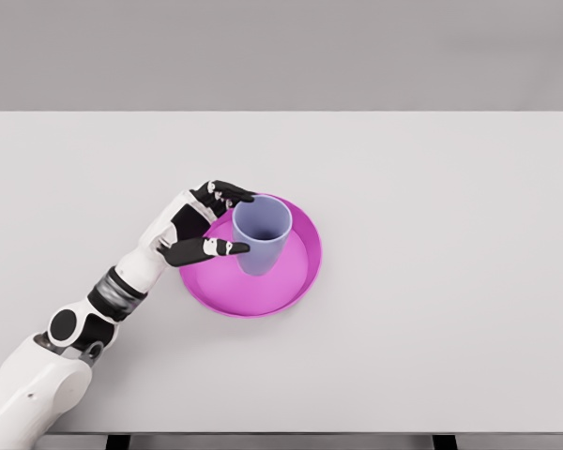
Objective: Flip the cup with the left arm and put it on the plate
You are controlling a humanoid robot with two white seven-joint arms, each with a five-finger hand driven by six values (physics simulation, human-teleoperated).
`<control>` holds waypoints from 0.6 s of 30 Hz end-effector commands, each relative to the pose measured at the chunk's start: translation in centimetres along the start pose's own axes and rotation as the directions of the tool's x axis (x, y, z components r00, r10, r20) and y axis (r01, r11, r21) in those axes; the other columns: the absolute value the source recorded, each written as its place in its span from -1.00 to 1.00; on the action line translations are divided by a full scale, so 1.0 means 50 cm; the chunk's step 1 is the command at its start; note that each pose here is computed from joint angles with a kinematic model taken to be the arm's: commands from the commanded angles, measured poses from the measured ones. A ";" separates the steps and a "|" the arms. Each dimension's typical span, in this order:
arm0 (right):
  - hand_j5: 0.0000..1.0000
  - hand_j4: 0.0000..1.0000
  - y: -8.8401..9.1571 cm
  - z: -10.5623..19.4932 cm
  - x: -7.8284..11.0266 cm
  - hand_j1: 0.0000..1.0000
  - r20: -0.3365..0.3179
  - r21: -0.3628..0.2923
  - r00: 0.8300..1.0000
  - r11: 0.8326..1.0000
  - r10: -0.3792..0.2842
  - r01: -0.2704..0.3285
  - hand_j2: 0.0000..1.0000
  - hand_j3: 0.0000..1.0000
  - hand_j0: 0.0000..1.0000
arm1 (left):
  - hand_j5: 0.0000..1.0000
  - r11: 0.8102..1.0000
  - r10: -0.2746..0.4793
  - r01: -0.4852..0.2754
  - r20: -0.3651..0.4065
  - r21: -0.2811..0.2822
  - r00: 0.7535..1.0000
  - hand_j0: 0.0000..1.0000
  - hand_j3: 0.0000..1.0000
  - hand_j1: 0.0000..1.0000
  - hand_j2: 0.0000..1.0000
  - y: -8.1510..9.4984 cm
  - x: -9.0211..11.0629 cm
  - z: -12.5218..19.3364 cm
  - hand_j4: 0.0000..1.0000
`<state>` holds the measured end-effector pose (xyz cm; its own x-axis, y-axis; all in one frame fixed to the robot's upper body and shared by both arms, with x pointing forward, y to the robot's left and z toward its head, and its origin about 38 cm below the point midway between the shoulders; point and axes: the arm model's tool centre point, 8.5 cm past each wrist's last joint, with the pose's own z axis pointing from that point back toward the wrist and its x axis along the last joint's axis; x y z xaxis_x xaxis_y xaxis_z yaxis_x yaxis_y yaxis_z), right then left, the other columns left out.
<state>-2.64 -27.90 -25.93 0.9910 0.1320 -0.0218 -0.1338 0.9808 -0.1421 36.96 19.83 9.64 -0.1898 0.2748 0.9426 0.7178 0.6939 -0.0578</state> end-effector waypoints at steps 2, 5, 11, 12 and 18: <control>1.00 1.00 0.000 0.000 0.000 1.00 0.000 0.000 1.000 1.000 0.000 0.000 1.00 1.00 1.00 | 0.24 1.000 -0.003 0.003 0.000 0.000 1.000 0.24 0.24 0.24 0.24 -0.003 -0.004 -0.002 0.24; 1.00 1.00 0.000 0.000 0.000 1.00 0.000 0.000 1.000 1.000 0.000 0.000 1.00 1.00 1.00 | 0.42 1.000 -0.004 0.004 -0.003 -0.001 1.000 0.42 0.42 0.42 0.42 -0.003 -0.004 -0.002 0.42; 1.00 1.00 0.000 0.000 0.000 1.00 0.000 0.000 1.000 1.000 0.000 0.000 1.00 1.00 1.00 | 0.54 1.000 -0.020 0.020 -0.012 -0.003 1.000 0.54 0.54 0.54 0.54 -0.001 -0.004 0.002 0.54; 1.00 1.00 0.000 0.000 0.000 1.00 0.000 0.000 1.000 1.000 0.000 0.000 1.00 1.00 1.00 | 0.56 1.000 -0.021 0.021 -0.012 -0.005 1.000 0.56 0.56 0.56 0.56 -0.001 -0.004 0.001 0.56; 1.00 1.00 0.000 0.000 0.000 1.00 0.000 0.000 1.000 1.000 0.000 0.000 1.00 1.00 1.00 | 0.84 1.000 -0.023 0.023 -0.019 -0.004 1.000 0.84 0.84 0.84 0.84 0.000 -0.005 0.002 0.84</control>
<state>-2.64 -27.90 -25.93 0.9910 0.1320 -0.0218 -0.1337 0.9808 -0.1421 36.94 19.77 9.37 -0.1954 0.2444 0.9498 0.7163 0.6971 -0.0320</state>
